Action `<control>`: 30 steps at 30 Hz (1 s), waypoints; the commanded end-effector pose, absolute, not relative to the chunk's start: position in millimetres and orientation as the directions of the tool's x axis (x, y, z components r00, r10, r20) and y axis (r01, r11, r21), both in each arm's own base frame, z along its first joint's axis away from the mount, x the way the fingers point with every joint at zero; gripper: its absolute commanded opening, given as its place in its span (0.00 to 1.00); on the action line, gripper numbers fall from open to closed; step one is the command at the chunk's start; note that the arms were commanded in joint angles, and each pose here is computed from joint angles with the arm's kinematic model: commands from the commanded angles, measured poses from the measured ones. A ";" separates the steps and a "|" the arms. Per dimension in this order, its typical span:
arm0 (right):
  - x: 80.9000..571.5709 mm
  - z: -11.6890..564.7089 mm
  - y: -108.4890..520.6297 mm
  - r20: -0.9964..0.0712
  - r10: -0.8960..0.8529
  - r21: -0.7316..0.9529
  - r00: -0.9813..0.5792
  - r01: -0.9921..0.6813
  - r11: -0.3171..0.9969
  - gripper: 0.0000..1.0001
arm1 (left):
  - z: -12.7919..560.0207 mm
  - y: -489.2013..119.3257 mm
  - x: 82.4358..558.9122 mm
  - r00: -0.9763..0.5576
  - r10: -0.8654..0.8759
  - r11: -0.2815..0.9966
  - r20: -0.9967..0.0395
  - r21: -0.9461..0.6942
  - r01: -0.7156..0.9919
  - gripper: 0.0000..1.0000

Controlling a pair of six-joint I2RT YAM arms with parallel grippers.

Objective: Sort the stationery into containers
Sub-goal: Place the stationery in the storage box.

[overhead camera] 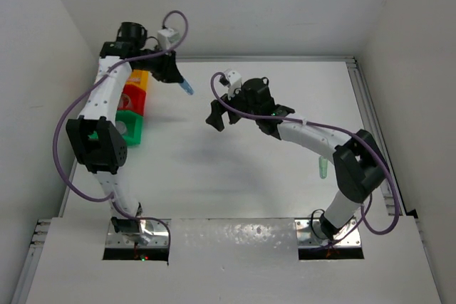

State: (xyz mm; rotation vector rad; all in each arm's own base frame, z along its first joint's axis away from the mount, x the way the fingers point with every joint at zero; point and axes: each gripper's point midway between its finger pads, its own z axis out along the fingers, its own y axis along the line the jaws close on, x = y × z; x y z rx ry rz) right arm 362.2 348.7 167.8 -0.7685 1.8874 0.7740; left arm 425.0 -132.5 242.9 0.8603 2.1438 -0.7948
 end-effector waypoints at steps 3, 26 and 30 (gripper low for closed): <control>360.7 182.7 306.3 -0.916 -0.205 0.102 -0.346 -0.694 0.713 0.99 | 279.0 10.8 505.9 -0.543 -0.032 0.860 -0.839 -0.299 0.412 0.00; 317.9 120.4 246.8 -0.790 -0.290 0.088 -0.540 -0.569 0.818 0.99 | 179.3 177.2 608.5 -0.455 -0.249 0.934 -0.855 -0.336 0.120 0.00; 319.9 126.2 242.0 -0.777 -0.311 0.062 -0.547 -0.558 0.828 0.99 | 145.2 174.7 611.2 -0.503 -0.255 0.929 -0.826 -0.354 0.109 0.00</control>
